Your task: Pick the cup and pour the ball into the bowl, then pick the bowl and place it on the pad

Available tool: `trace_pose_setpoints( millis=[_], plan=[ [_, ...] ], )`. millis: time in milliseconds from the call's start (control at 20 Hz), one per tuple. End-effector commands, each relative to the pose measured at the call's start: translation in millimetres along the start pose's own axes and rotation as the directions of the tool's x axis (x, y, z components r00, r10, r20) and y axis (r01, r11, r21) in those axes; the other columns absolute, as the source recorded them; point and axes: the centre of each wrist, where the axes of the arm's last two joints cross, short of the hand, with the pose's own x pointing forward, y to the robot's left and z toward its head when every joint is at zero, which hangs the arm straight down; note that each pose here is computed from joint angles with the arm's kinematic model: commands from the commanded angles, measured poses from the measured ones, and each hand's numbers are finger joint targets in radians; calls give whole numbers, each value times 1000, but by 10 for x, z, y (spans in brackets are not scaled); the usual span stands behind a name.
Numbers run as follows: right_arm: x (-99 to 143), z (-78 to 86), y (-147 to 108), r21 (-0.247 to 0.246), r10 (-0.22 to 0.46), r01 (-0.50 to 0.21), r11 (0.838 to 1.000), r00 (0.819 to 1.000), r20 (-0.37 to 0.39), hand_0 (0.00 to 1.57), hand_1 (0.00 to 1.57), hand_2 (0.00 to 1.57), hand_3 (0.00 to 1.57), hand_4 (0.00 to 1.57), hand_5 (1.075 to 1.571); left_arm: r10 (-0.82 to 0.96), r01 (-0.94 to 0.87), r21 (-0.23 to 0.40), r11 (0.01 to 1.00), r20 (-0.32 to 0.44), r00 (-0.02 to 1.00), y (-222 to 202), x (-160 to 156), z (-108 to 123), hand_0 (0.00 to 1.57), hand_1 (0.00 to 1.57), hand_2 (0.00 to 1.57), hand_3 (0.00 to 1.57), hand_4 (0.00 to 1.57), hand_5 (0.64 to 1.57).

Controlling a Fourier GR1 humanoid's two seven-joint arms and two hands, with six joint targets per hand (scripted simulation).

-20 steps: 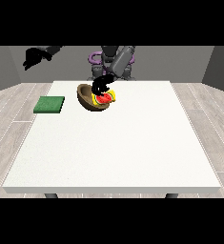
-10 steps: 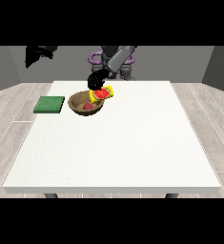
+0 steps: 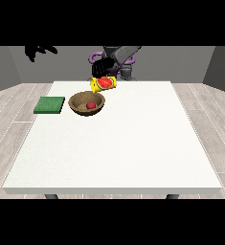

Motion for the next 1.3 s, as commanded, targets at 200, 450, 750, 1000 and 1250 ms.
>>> trace_pose_setpoints(
  millis=[200,450,750,1000,1250],
  plan=[
    [-305,368,-285,-63,39,-45,997,996,-86,0,0,464,630,570,1564,344,-303,217,928,-181,921,438,-729,-250,1522,1522,1571,1571,1190,1484],
    [-428,418,-138,-82,37,-45,996,995,-94,0,0,494,659,578,1567,542,-485,265,833,-222,810,124,-1130,125,1527,1527,1571,1571,1316,1450],
    [-308,195,148,-34,1,-2,999,999,-49,0,0,551,650,607,1570,923,-849,363,384,-180,341,222,-898,121,950,950,1119,1016,1445,1269],
    [-337,186,195,-33,-41,40,999,998,-49,0,0,425,461,664,1571,987,-858,491,-151,23,-161,657,-1299,-21,0,0,0,0,579,1559],
    [-710,469,373,-67,-104,96,993,987,-123,0,0,361,385,674,1571,914,-827,392,-402,114,-390,507,-2087,332,0,0,0,0,397,1540]
  ],
)
